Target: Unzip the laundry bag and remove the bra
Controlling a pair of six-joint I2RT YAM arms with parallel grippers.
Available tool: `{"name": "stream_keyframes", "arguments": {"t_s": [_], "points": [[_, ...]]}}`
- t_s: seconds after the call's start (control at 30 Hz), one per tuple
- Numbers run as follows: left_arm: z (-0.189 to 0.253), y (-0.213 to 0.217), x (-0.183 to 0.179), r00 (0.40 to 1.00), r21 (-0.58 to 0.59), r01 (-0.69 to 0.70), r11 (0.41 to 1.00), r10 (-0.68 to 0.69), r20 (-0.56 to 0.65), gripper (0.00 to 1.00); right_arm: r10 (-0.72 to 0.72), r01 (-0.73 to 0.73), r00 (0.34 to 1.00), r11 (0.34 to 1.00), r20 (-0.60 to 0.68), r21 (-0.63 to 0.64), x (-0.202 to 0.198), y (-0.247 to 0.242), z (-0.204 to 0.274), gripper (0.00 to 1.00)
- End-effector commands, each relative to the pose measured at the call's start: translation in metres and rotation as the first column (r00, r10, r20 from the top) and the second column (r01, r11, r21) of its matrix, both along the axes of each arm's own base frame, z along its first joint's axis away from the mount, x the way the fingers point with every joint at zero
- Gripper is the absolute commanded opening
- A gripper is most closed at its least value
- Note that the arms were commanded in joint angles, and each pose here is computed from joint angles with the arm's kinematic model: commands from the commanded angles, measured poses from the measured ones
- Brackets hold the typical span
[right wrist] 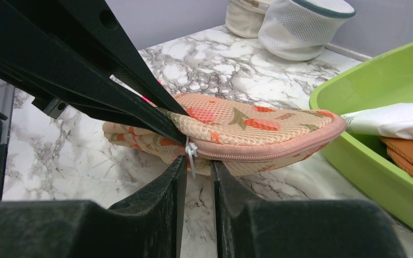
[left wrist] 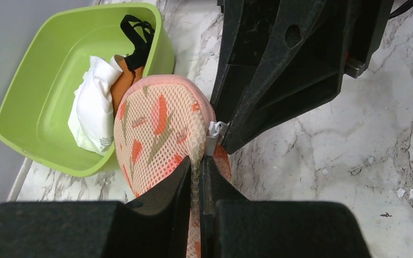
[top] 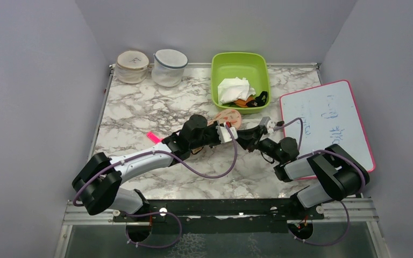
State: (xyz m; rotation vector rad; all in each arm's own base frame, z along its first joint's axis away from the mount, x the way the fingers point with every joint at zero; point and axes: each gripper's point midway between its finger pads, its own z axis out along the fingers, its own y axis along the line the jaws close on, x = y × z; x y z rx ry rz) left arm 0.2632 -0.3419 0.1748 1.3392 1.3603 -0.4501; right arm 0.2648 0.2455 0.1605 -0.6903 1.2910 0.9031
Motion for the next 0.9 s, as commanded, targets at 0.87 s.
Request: {"name": "stream_keyframes", "arguments": {"t_s": [0.87], "points": [[0.017, -0.013, -0.004, 0.999, -0.043, 0.052, 0.998, -0.052, 0.004, 0.00, 0.002, -0.017, 0.984, 0.997, 0.180, 0.080, -0.017, -0.006, 0.034, 0.41]]}}
